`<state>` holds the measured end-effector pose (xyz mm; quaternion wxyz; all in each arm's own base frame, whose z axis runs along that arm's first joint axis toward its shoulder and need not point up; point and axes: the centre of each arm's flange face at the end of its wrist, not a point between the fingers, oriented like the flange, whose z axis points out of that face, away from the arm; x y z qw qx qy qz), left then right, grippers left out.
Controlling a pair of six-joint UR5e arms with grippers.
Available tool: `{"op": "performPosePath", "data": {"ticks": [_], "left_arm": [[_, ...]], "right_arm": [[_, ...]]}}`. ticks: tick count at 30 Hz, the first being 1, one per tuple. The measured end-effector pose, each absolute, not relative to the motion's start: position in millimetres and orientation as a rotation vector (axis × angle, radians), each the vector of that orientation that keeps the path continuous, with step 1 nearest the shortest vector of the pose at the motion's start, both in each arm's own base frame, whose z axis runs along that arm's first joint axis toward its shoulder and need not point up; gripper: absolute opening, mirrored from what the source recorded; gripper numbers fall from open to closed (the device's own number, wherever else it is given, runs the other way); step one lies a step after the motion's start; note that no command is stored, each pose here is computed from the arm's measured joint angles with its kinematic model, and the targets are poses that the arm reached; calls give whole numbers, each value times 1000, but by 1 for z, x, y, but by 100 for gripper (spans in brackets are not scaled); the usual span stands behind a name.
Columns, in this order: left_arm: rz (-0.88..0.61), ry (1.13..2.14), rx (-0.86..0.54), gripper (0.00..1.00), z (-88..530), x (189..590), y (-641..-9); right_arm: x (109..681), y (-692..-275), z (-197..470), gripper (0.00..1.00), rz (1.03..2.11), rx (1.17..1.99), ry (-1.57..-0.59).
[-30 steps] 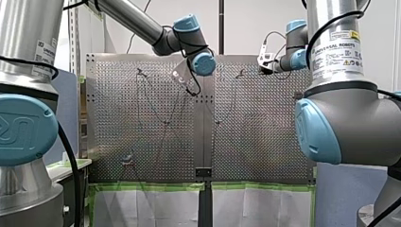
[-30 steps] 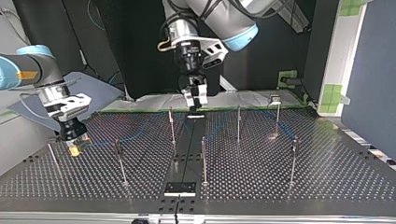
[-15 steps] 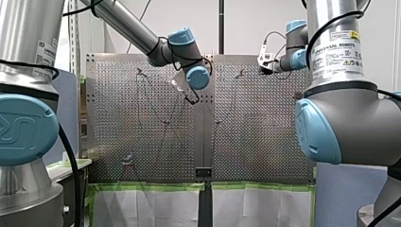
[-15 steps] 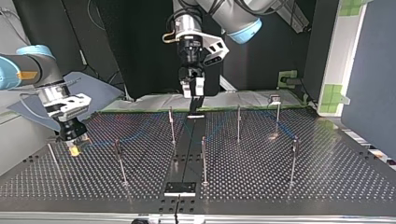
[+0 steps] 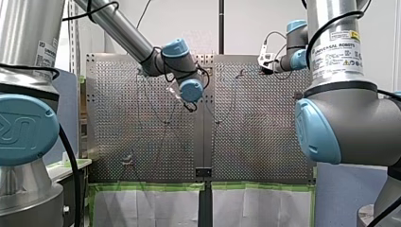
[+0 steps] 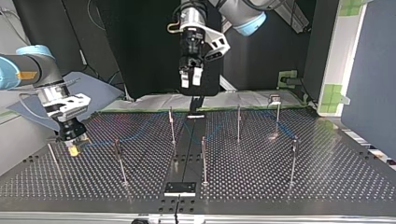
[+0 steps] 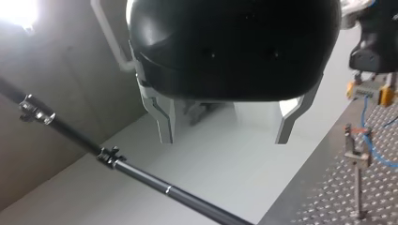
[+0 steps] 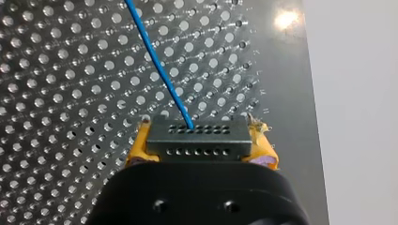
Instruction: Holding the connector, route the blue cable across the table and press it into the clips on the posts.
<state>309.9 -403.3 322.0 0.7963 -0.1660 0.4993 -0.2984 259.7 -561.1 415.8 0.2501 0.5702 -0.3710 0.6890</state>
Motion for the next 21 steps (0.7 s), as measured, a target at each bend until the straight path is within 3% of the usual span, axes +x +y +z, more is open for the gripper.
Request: {"op": "performPosePath", "data": {"ticks": [21], "left_arm": [[-518, 1372, -200, 100, 184, 285, -372]], "right_arm": [[259, -561, 416, 0, 1875, 1553, -1011]]}}
